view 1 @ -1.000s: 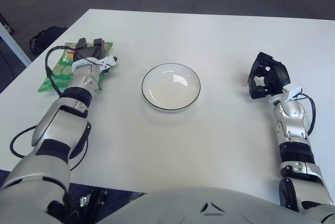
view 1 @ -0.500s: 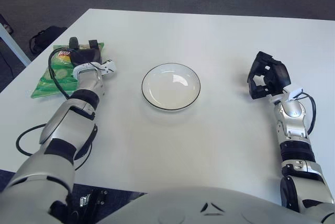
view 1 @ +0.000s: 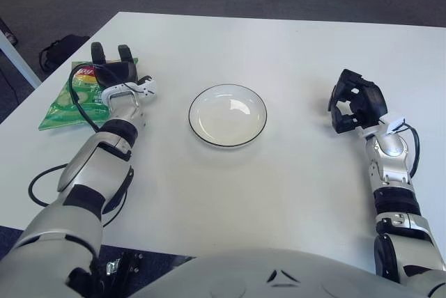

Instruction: Put the snack into the plate.

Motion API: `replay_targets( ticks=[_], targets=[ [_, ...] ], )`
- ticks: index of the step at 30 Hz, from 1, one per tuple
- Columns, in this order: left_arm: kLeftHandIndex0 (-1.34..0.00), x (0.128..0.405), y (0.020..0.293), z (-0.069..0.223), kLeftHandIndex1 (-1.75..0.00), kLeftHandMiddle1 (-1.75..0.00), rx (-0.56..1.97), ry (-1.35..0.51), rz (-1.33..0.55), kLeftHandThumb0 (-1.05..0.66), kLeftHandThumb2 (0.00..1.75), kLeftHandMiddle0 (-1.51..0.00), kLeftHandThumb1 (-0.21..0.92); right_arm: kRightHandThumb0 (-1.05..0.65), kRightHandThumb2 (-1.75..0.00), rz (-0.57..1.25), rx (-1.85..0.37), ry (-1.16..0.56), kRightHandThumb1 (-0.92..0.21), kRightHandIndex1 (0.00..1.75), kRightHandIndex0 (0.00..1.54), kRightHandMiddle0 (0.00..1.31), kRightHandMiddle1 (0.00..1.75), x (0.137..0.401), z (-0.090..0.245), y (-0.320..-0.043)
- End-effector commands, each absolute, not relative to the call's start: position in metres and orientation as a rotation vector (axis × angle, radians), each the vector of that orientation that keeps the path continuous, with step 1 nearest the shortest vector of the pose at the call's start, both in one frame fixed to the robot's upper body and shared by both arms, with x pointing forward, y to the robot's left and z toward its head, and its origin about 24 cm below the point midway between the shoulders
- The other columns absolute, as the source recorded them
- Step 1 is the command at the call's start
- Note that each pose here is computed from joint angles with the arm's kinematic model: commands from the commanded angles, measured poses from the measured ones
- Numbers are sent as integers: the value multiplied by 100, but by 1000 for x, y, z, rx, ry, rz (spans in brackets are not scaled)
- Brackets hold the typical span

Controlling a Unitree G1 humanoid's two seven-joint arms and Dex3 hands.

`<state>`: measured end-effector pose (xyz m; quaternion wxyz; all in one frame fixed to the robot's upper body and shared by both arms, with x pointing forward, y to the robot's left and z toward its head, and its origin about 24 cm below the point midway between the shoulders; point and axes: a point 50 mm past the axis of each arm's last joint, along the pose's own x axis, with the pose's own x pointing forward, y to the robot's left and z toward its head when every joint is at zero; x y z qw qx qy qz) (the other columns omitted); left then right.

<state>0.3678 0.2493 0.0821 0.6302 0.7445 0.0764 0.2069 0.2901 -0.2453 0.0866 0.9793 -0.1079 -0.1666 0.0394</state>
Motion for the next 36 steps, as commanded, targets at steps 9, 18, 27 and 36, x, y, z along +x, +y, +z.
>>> replay_targets(
  ticks=[9, 18, 27, 36],
  targets=[
    [0, 358, 248, 95, -19, 0, 1690, -65, 656, -105, 96, 0, 92, -1, -175, 103, -171, -304, 8, 168, 90, 72, 175, 291, 83, -247],
    [0, 350, 248, 104, -22, 0, 1638, -161, 739, -105, 96, 0, 92, -1, -175, 117, -146, -273, 9, 168, 90, 72, 175, 292, 81, -246],
    [0, 343, 253, 109, -7, 0, 1580, -134, 832, -105, 97, 0, 92, -1, -175, 127, -140, -256, 8, 170, 88, 72, 175, 291, 81, -245],
    [0, 334, 274, 101, 0, 0, 1550, -38, 898, -105, 97, 0, 92, -1, -175, 127, -124, -243, 8, 170, 88, 73, 175, 291, 81, -246]
  ],
)
